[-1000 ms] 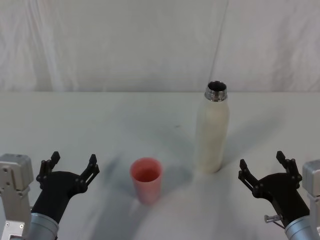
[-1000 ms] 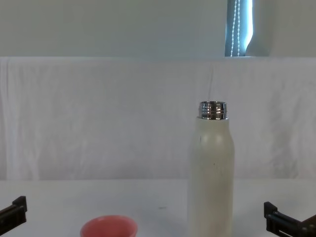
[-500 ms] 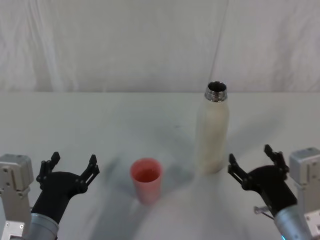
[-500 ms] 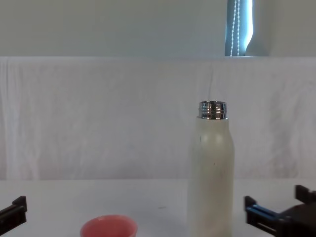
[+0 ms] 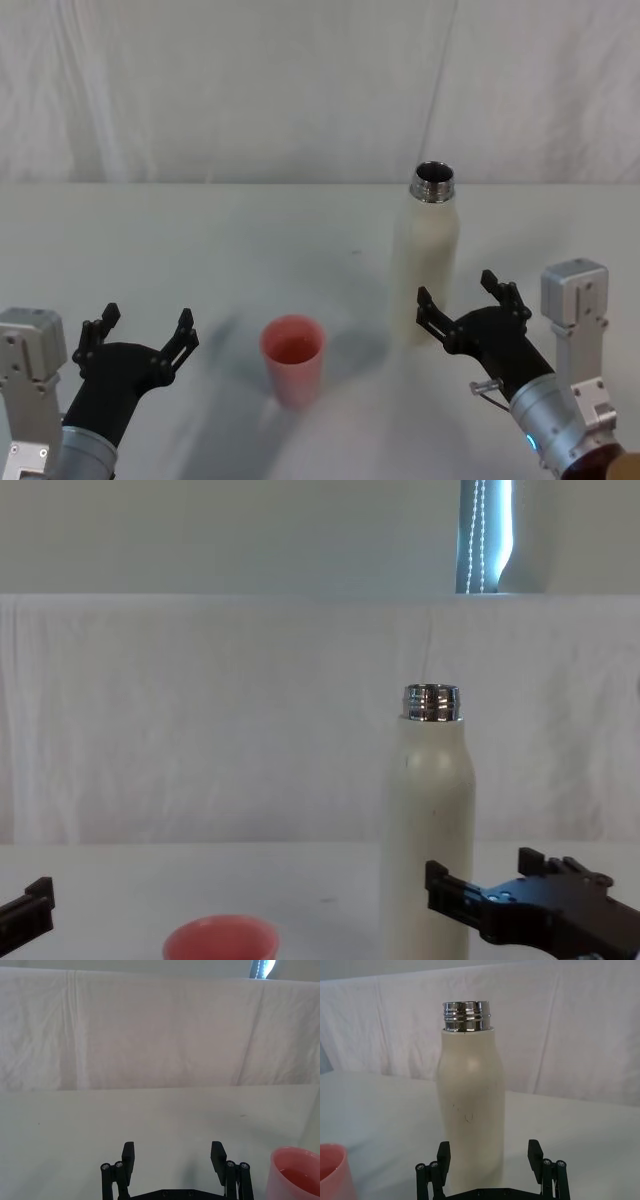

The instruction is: Grasp the thermos with one hand and pour water into the cup lid.

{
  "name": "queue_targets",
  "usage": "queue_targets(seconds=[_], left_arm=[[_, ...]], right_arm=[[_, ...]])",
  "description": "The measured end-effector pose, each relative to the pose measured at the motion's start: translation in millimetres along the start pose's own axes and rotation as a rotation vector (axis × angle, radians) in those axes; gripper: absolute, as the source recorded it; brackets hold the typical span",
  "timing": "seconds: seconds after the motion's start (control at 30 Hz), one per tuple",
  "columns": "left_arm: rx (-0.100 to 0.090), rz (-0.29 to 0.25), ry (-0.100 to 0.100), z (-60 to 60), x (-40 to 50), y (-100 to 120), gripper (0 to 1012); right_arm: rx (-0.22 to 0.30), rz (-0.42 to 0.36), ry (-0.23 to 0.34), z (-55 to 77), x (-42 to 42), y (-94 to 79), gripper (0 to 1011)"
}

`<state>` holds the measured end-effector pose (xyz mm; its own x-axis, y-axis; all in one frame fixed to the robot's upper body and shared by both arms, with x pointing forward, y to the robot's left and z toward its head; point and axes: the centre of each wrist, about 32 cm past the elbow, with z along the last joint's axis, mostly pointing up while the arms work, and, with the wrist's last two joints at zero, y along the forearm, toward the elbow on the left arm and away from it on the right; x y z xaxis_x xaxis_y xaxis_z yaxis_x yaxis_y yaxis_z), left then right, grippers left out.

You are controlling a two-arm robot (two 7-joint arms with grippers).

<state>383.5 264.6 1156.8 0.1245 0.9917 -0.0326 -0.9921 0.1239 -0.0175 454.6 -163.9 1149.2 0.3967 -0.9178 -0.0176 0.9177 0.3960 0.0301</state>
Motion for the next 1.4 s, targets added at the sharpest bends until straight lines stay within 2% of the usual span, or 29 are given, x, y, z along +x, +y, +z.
queue_targets(seconds=[0.33, 1.1, 1.4], left_arm=[[0.000, 0.000, 0.000, 0.0, 0.0, 0, 1001], [0.000, 0.000, 0.000, 0.0, 0.0, 0, 1001], [0.000, 0.000, 0.000, 0.0, 0.0, 0, 1001]], right_arm=[[0.003, 0.005, 0.009, 0.1, 0.9, 14.2, 1001], [-0.001, 0.021, -0.017, 3.1, -9.2, 32.5, 1001], [-0.007, 0.025, -0.021, 2.2, -10.6, 38.8, 1001]])
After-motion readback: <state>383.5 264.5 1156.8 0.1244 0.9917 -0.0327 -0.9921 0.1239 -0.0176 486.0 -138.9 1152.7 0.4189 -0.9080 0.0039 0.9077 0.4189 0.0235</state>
